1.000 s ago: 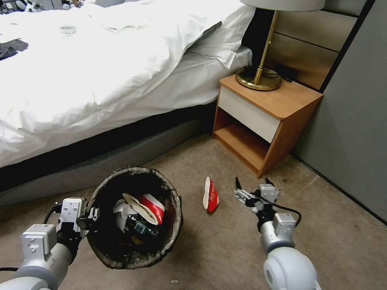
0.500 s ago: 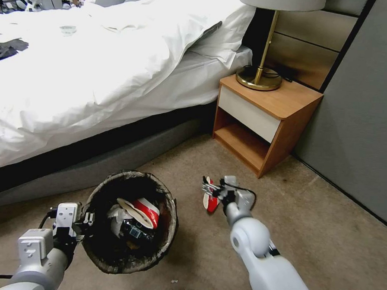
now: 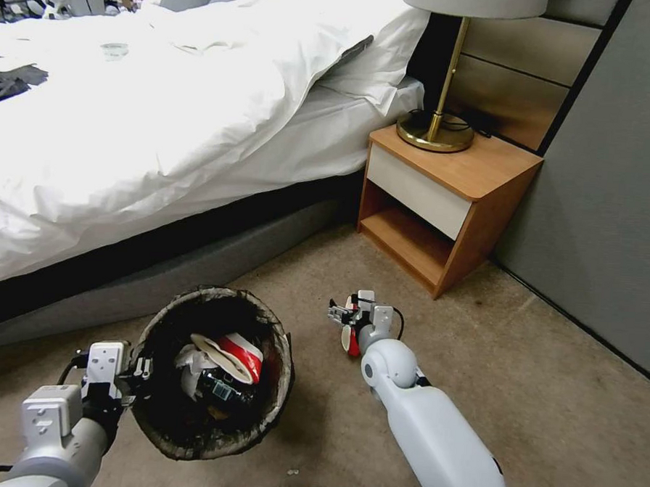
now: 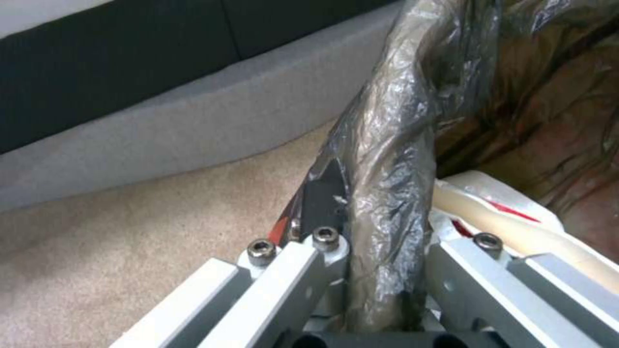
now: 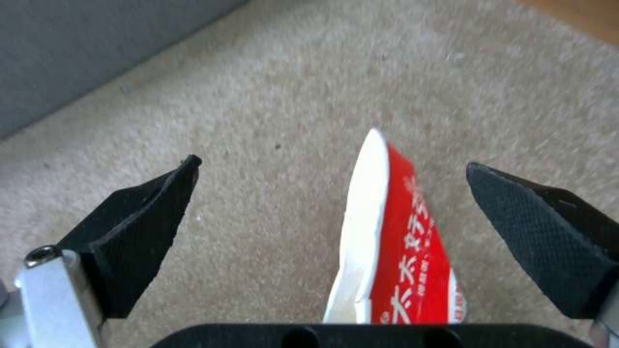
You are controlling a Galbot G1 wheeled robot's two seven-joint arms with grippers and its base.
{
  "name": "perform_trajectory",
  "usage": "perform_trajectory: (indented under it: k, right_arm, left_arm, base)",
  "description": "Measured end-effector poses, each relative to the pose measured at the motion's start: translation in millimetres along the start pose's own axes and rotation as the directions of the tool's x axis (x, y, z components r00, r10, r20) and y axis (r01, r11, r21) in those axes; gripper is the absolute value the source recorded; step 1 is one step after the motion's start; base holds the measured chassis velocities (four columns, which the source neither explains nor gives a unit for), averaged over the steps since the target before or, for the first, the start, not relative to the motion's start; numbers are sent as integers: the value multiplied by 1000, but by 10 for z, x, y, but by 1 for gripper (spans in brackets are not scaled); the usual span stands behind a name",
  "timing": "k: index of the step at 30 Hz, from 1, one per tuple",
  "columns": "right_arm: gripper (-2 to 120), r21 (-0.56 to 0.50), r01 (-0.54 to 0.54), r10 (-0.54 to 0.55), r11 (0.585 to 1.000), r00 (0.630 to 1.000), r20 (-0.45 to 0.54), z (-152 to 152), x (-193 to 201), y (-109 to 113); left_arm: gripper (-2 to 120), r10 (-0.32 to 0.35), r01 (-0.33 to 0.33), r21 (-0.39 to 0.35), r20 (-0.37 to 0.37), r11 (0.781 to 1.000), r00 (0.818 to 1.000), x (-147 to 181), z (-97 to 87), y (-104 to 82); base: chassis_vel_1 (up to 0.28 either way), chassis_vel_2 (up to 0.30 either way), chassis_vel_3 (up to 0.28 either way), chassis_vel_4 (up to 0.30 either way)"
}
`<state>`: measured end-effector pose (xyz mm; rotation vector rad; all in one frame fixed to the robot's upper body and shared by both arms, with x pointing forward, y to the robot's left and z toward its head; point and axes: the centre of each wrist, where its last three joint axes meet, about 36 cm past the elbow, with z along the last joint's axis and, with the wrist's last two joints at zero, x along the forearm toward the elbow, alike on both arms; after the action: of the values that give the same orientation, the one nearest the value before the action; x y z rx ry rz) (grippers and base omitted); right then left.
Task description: Pick up the trash bin, then pick up the garbage from the floor and place it into the trash bin.
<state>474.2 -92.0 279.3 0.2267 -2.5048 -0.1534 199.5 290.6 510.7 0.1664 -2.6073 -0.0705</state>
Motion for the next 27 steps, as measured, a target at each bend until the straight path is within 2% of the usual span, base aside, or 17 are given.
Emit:
perform_trajectory:
  k: [13,27]
  right_arm:
    - [100,22,-30,32,999,996,-82,323,-380,43]
    - [100,31,-60,63,998,992,-113,496,-510,-27]
  left_arm:
    - [0,7,-7,-6,-6,1000,1000,-2,6,-18]
    - [0,8,-8,-11,-4,1000,1000,-5,0,-15]
  base:
    - [0,0,0,0]
    - [0,0,0,0]
